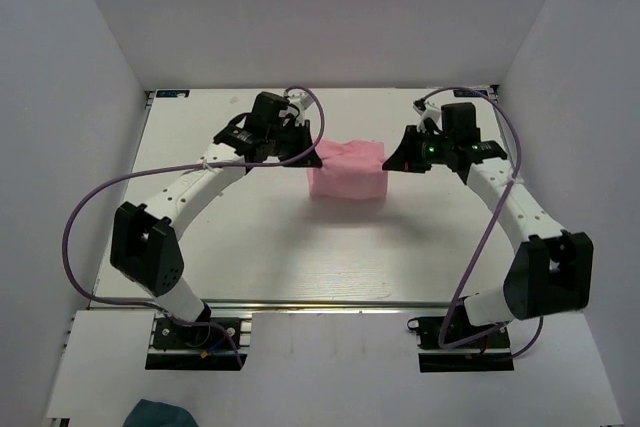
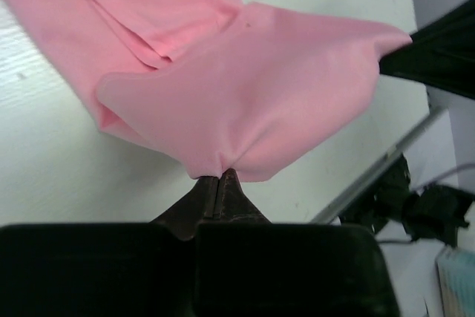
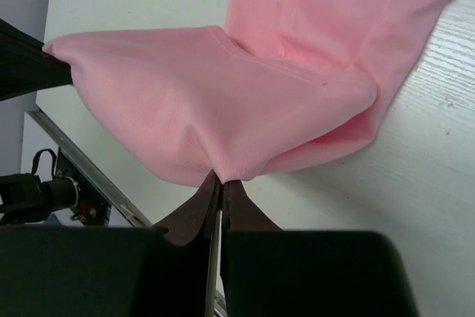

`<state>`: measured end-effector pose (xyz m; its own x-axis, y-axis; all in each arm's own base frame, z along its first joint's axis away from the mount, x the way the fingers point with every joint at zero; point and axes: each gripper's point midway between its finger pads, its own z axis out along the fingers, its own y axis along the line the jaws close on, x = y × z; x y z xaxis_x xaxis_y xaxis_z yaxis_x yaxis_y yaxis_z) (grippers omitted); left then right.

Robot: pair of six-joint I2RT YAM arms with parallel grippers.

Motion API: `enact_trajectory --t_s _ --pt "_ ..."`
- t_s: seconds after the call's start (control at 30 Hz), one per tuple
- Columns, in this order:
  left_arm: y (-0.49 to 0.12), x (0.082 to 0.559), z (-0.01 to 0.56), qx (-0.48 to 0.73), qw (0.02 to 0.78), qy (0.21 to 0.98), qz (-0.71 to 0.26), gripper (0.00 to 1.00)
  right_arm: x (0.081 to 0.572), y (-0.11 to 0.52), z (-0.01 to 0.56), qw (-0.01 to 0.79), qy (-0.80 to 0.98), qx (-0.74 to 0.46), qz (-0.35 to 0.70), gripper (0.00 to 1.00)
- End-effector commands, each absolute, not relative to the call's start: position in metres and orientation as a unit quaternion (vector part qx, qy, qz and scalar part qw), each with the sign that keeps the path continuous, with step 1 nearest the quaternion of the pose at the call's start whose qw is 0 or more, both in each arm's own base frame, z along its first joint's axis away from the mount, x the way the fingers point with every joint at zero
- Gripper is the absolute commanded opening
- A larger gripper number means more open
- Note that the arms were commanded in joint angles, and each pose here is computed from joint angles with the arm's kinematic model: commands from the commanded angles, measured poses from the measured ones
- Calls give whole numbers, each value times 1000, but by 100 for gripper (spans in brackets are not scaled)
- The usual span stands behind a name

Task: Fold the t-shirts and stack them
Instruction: Fold the long partially folded tshirt into a neat square

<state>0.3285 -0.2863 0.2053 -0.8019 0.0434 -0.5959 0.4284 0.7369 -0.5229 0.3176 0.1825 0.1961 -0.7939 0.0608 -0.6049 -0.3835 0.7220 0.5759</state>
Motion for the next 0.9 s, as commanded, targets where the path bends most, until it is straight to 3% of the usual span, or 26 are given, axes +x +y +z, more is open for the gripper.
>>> enact_trajectory --t_s 0.0,0.47,0.67,0.87 --pt "-275 367 215 68 326 898 -286 0 354 193 220 333 858 -103 377 0" --pt "-256 488 184 -2 337 914 -225 0 453 197 186 301 868 -64 389 0" --pt "-272 521 171 28 339 901 -270 1 496 194 161 299 872 -53 383 0" --pt "-290 546 147 58 335 884 -321 13 520 194 142 292 875 -27 385 0"
